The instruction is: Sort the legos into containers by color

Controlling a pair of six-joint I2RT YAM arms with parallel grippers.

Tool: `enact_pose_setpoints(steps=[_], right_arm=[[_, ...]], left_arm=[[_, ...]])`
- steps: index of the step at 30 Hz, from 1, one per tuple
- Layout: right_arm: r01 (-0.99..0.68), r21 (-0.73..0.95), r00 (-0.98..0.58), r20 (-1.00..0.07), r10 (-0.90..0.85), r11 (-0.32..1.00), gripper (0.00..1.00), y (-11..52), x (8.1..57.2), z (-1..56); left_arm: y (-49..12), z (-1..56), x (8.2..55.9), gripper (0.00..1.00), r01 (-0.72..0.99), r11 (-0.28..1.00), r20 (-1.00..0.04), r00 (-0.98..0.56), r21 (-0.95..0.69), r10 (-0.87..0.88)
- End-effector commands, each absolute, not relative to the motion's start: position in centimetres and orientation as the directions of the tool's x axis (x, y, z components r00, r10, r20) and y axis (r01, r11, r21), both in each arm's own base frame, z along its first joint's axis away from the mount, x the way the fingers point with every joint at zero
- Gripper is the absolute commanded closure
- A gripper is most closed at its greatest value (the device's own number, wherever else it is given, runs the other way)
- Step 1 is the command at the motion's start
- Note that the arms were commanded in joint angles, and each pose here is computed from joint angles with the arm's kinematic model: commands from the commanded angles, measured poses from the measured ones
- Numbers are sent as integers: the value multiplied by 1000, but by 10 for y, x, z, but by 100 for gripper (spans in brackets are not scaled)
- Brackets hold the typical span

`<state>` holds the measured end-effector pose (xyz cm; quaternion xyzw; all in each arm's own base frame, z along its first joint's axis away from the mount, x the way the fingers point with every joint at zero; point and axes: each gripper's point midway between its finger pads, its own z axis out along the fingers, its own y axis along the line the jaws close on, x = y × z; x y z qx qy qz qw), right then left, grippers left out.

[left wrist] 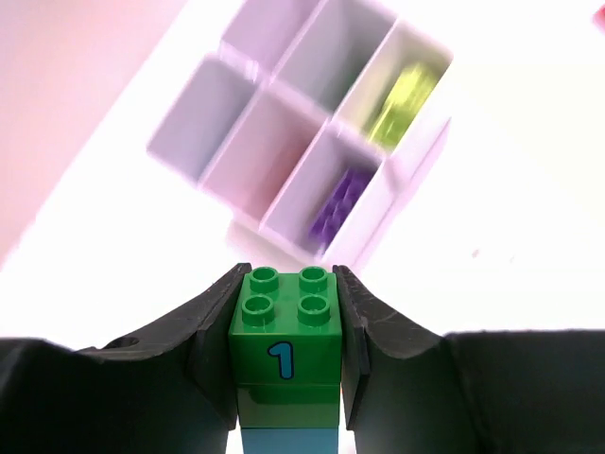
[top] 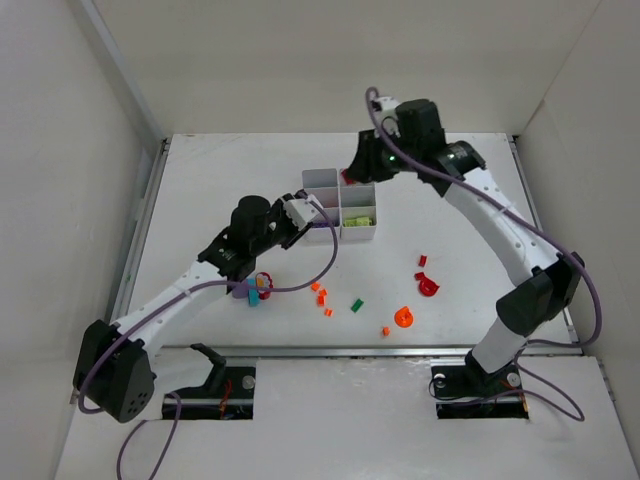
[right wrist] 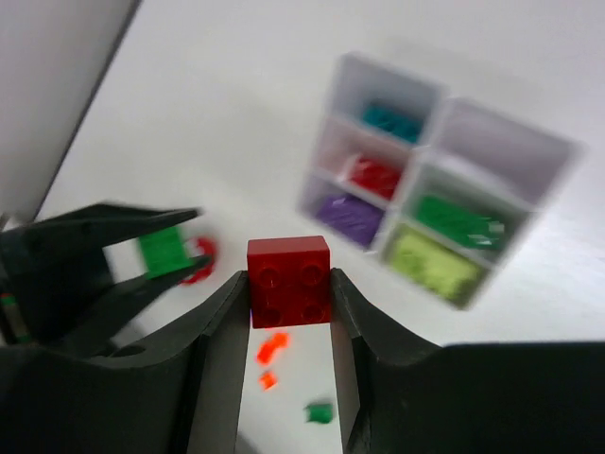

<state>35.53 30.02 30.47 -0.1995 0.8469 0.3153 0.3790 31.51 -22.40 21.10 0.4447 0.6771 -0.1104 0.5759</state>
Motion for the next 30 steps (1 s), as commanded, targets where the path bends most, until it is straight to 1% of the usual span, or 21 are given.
enact_pose_setpoints(steps=[1, 5, 8, 11, 15, 16, 17, 20, 30], right_arm=[[-512, 295, -523, -852, -19, 807, 100, 253, 397, 343], [-501, 295, -536, -844, -24, 814, 100, 246, 404, 336], [-477, 289, -560, -828, -34, 830, 100, 247, 414, 319], [-443, 273, -582, -812, -43, 854, 100, 246, 426, 301], [-380, 201, -594, -801, -72, 903, 100, 252, 443, 282], [-387, 189, -608, -788, -96, 902, 100, 262, 439, 276], [-393, 174, -604, -789, -111, 903, 100, 269, 445, 273], [-399, 168, -605, -787, -121, 901, 100, 278, 450, 270], [-375, 156, -600, -793, -110, 914, 100, 280, 455, 265]], left_arm=[[-199, 189, 322, 100, 703, 613, -841, -39, 361, 540], [-198, 184, 324, 100, 709, 612, -836, -58, 351, 546], [-194, 185, 329, 100, 695, 632, -839, -76, 343, 539], [-183, 189, 338, 100, 633, 704, -857, -124, 320, 501], [-165, 193, 349, 100, 542, 800, -887, -197, 256, 418], [-165, 187, 347, 100, 540, 808, -888, -218, 236, 405], [-158, 190, 349, 100, 508, 835, -897, -237, 213, 373], [-152, 180, 348, 100, 490, 850, -892, -270, 196, 362], [-149, 180, 345, 100, 488, 851, -897, -264, 193, 355]])
